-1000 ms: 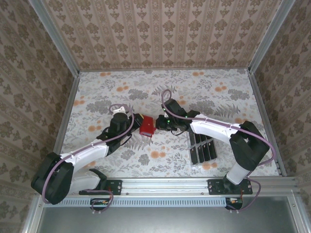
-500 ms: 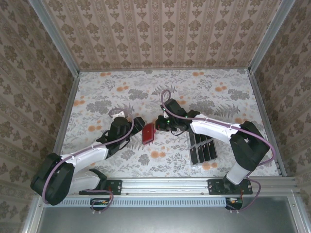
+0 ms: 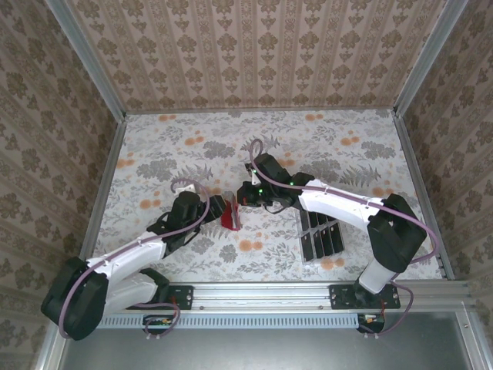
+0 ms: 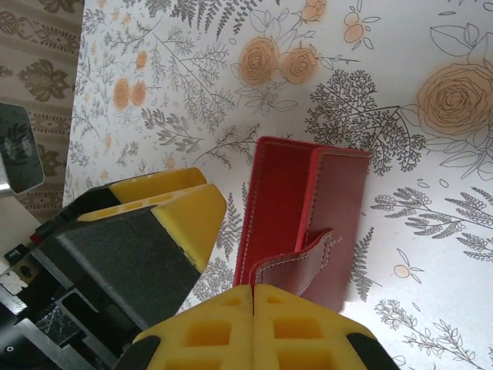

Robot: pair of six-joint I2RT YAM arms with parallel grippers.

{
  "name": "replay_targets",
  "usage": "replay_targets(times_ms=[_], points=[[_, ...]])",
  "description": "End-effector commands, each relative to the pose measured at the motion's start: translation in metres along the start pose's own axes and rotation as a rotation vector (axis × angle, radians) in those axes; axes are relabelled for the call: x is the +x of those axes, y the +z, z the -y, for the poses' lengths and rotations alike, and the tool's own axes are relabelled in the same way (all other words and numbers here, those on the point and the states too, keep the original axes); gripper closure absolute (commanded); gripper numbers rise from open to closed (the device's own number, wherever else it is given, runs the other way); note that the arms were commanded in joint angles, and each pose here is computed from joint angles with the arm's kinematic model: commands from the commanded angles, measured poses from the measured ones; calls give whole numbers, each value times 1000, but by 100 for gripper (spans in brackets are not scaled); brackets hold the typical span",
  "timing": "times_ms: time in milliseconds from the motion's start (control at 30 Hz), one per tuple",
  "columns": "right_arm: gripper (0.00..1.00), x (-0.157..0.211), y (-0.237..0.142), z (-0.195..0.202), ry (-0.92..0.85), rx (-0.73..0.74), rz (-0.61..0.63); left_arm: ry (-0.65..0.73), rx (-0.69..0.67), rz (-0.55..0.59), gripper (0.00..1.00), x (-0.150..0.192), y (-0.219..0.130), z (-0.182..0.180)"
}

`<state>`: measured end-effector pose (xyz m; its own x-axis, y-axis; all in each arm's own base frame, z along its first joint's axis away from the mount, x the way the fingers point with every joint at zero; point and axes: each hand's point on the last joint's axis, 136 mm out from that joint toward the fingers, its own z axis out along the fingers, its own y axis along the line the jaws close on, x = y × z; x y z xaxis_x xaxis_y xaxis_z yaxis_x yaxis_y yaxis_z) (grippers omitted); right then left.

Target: Put the credit cards into the card holder

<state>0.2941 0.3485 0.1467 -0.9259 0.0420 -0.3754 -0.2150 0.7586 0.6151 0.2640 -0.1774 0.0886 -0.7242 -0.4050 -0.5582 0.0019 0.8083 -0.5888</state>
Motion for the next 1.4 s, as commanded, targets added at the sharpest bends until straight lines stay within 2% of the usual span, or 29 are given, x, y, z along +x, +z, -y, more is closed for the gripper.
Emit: replay_targets(times_ms=[0, 167, 467, 600, 900, 1133, 1367], points=[[100, -3, -12, -9, -28, -6, 7, 38, -30, -4, 27, 2, -1, -9], [100, 7, -8, 25, -11, 79, 3, 41, -45, -17, 28, 6, 0, -13], [100, 35, 7, 128, 121, 257, -28, 41, -83, -33, 29, 11, -2, -22], [100, 44, 14, 152, 153, 307, -45, 39, -107, -42, 29, 13, -4, -27], [100, 40, 18, 145, 147, 277, -45, 30, -126, -44, 30, 14, -6, -30], [100, 36, 16, 135, 141, 236, -45, 59, -56, -34, 30, -1, -7, 1], [100, 16, -3, 79, 99, 68, -3, 74, -57, -69, 30, -1, 4, 12]])
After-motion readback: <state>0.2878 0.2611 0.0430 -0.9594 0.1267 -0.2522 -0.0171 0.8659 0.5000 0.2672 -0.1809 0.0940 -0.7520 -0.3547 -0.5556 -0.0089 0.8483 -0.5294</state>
